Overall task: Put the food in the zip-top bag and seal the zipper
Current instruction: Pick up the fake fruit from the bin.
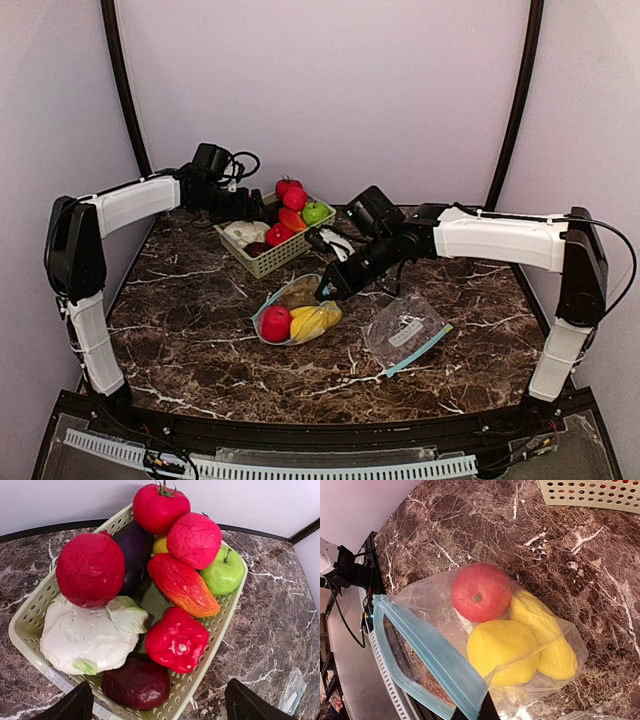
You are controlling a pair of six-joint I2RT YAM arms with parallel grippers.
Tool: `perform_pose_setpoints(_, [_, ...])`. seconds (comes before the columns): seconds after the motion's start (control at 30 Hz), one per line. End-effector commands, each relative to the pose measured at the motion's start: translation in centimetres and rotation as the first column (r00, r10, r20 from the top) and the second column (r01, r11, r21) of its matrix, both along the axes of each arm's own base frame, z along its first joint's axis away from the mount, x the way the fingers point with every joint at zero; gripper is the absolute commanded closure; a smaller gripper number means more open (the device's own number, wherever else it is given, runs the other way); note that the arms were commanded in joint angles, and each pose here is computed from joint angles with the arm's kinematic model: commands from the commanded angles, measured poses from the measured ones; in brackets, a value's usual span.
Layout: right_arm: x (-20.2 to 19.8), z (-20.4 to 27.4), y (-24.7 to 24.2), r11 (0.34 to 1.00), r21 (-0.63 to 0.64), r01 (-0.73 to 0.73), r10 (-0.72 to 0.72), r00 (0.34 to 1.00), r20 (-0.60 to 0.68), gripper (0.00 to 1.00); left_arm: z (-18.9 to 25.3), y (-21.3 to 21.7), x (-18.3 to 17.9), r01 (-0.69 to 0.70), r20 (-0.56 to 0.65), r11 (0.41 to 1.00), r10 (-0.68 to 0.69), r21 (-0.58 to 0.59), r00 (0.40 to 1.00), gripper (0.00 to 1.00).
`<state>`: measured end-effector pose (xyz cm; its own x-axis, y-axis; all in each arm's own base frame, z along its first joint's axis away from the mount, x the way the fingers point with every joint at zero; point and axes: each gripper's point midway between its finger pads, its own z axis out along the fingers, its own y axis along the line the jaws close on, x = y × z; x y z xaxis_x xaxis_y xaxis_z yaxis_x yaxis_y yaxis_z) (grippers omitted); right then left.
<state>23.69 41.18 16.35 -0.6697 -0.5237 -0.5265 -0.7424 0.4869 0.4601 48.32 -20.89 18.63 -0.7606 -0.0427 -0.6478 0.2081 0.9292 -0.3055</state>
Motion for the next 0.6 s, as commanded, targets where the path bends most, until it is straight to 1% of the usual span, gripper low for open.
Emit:
perform_pose_setpoints(0.0, [0.6,1.4,1.4,0.998,0.061,-0.008,0.007,1.000,0.013,1.00,0.7,1.4,3.2,-0.069,0.062,0.998,0.068,0.011,0.996,0.08])
perform_pose_setpoints(0.03, [0.6,1.4,1.5,0.998,0.064,-0.009,0.008,1.000,0.012,1.00,-0.2,1.6,3.8,-0.082,0.056,0.996,0.081,0.021,0.995,0.08])
perform_pose_setpoints(0.07, [0.6,1.3,1.5,0.998,0.064,-0.009,0.008,1.000,0.010,1.00,0.3,1.8,4.5,-0.091,0.074,0.996,0.090,0.020,0.993,0.08])
perform_pose_setpoints(0.1, [0.6,1.4,1.6,0.998,0.065,-0.009,0.009,1.000,0.010,1.00,-0.5,2.1,5.0,-0.104,0.068,0.994,0.101,0.039,0.993,0.08])
perform_pose_setpoints(0.13, [0.7,1.3,1.6,0.998,0.065,-0.009,0.009,1.000,0.009,1.00,0.0,2.2,5.6,-0.111,0.083,0.993,0.107,0.043,0.991,0.08])
perform_pose_setpoints(0.17, [0.7,1.3,1.6,0.998,0.064,-0.009,0.009,1.000,0.009,1.00,-0.8,2.5,6.2,-0.125,0.081,0.990,0.119,0.067,0.990,0.07])
perform_pose_setpoints(0.2, [0.7,1.3,1.6,0.998,0.064,-0.007,0.006,1.000,0.007,1.00,-0.3,2.6,6.8,-0.133,0.098,0.989,0.127,0.067,0.987,0.07])
perform_pose_setpoints(0.23, [0.7,1.2,1.6,0.998,0.062,-0.007,0.007,1.000,0.007,1.00,-1.0,2.6,7.1,-0.133,0.092,0.988,0.126,0.076,0.988,0.07])
perform_pose_setpoints(0.27, [0.7,1.2,1.6,0.998,0.061,-0.006,0.005,1.000,0.007,1.00,-0.7,2.7,7.6,-0.138,0.102,0.988,0.130,0.072,0.986,0.06])
perform_pose_setpoints(0.47, [0.7,1.1,1.5,0.998,0.056,0.000,0.000,1.000,0.002,1.00,-3.4,2.9,9.3,-0.143,0.078,0.985,0.136,0.091,0.988,0.04])
perform_pose_setpoints(0.57, [0.8,1.1,1.6,0.998,0.055,0.003,-0.003,1.000,0.000,1.00,-4.0,2.9,9.9,-0.144,0.082,0.985,0.136,0.095,0.987,0.04])
